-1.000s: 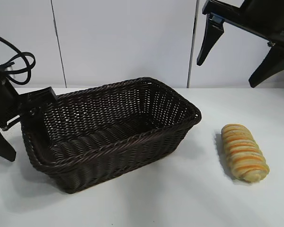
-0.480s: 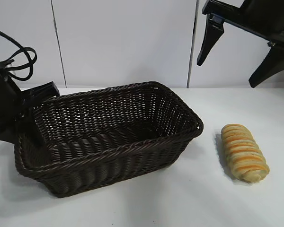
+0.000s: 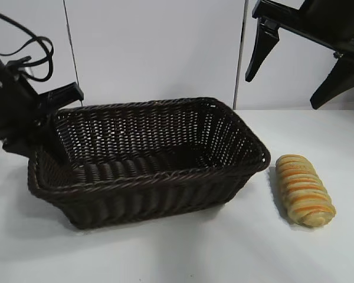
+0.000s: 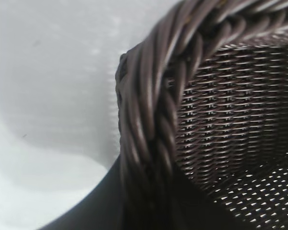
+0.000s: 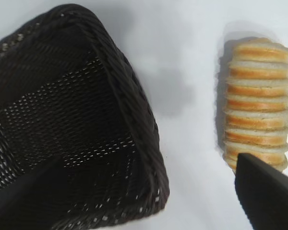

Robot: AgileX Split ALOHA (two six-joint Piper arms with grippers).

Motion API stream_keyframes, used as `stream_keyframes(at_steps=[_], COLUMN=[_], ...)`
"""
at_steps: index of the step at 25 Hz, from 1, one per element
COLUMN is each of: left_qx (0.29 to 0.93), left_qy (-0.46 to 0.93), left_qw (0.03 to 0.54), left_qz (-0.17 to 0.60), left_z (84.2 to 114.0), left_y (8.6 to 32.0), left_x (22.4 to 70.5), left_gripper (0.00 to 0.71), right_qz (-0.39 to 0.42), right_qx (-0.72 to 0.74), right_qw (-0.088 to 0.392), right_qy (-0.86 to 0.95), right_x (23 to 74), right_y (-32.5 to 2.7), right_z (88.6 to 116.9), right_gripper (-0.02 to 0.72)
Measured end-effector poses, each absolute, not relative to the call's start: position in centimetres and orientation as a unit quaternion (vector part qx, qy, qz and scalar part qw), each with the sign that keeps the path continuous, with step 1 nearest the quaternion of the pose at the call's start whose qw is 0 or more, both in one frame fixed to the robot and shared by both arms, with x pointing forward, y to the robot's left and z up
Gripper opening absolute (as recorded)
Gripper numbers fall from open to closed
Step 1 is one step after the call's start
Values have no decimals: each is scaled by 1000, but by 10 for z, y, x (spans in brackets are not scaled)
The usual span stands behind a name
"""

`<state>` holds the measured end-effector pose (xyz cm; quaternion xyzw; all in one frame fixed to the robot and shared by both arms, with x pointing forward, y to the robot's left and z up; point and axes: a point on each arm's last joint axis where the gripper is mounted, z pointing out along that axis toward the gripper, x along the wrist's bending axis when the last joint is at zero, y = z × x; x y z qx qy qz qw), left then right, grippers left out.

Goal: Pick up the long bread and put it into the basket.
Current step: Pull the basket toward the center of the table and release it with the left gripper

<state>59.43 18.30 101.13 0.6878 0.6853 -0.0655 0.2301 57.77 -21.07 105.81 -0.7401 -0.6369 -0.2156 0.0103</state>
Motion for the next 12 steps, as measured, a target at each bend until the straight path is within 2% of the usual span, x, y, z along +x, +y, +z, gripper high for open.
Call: stream_keyframes(at_steps=[6,12], left_qx=[709,711], left_qy=[667,675], left_qw=[223,176], left_qz=[-55,-90], left_z=[1020,977], left_y=[183,177], left_x=[602,619], left_gripper=[99,99], right_qz=[-216,-216], right_qx=[-740,-740], right_qw=[10,10], right_qy=[-637,-637], right_x=[578,578], right_y=[-211,-211], right_z=[1058,1058], right_gripper=[687,687])
